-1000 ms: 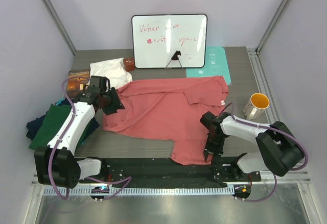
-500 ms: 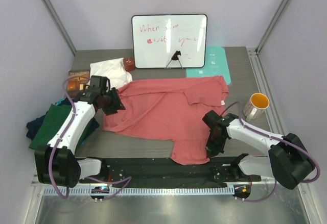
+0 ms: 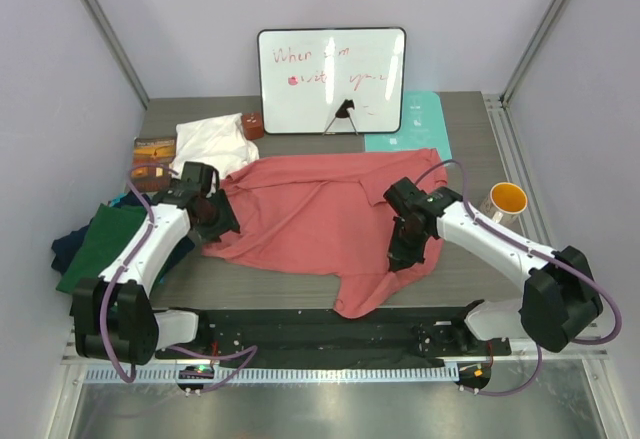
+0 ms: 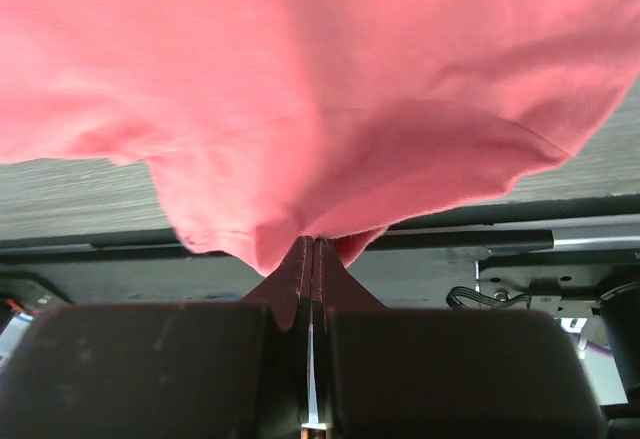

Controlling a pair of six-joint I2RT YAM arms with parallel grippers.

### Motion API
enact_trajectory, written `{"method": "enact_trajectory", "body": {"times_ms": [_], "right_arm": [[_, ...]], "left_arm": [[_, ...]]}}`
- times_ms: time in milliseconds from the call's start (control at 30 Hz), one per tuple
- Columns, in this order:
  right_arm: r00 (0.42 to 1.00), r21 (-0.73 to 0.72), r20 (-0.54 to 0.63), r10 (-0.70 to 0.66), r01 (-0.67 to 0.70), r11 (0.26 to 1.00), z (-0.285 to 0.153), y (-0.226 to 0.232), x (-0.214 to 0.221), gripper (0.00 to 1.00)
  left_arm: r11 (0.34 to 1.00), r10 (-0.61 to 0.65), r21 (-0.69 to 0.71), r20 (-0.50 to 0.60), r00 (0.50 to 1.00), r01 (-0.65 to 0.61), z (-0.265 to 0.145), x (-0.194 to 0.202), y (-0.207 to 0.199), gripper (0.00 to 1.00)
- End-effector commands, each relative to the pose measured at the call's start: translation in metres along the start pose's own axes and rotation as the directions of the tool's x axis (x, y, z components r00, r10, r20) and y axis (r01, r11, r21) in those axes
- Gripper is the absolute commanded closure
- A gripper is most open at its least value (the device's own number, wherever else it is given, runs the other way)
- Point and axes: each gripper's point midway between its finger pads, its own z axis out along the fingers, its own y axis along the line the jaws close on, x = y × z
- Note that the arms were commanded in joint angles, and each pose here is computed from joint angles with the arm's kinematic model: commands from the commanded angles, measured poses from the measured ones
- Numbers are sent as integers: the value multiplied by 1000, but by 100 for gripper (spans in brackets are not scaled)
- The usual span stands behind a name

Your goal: Fold and stack the t-shirts

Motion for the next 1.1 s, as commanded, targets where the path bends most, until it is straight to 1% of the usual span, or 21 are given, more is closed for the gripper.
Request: {"method": "enact_trajectory", "body": {"times_ms": [0,67,167,300,333,467,533,667,700,733,767,833,867,1033,1067], "right_arm": [[995,-2,55,-82,82,997,-20,9,-16,99],[993,-4,64,-95,95,995,-25,12,-21,99],[992,-21,73,-104,105,994,-33,15,-27,99],[990,-50,89,-110,115,992,-42,17,-37,99],[990,-50,86,-109,114,992,-42,17,-38,99],[990,-50,75,-116,119,992,-40,10,-37,99],[992,-48,64,-110,113,992,-37,5,-34,99],[994,-65,55,-96,99,993,-33,3,-33,99],[994,-66,51,-96,99,993,-33,2,-32,99],[994,-71,53,-96,100,993,-33,3,-33,99],[994,-70,52,-96,100,993,-33,3,-34,99],[994,-70,53,-98,101,992,-32,2,-35,99],[994,-70,52,-99,103,992,-32,2,-35,99],[994,-82,48,-94,98,992,-31,3,-38,99],[995,-83,45,-94,98,992,-30,3,-38,99]], "left_arm": [[1000,-16,-18,25,1000,16,-5,-1,7,45],[999,-21,-29,5,1000,21,-3,2,8,45],[994,-27,-107,11,1000,28,-1,-1,20,44],[983,-39,-179,-17,999,35,8,-7,36,43],[977,-50,-210,-43,998,40,14,-7,45,43],[976,-46,-218,-127,991,17,23,-7,52,46],[975,-44,-221,-136,990,13,21,-8,53,47],[979,-44,-206,-142,989,14,23,-5,52,45],[977,-48,-213,-160,986,13,26,-2,53,46],[976,-51,-216,-175,983,12,28,0,53,48],[976,-50,-216,-187,981,9,28,1,53,54],[977,-52,-211,-212,976,6,30,3,51,62],[977,-52,-211,-212,976,6,30,3,51,70],[981,-54,-191,-181,982,19,22,0,47,89],[982,-51,-189,-183,982,16,22,0,47,99]]}}
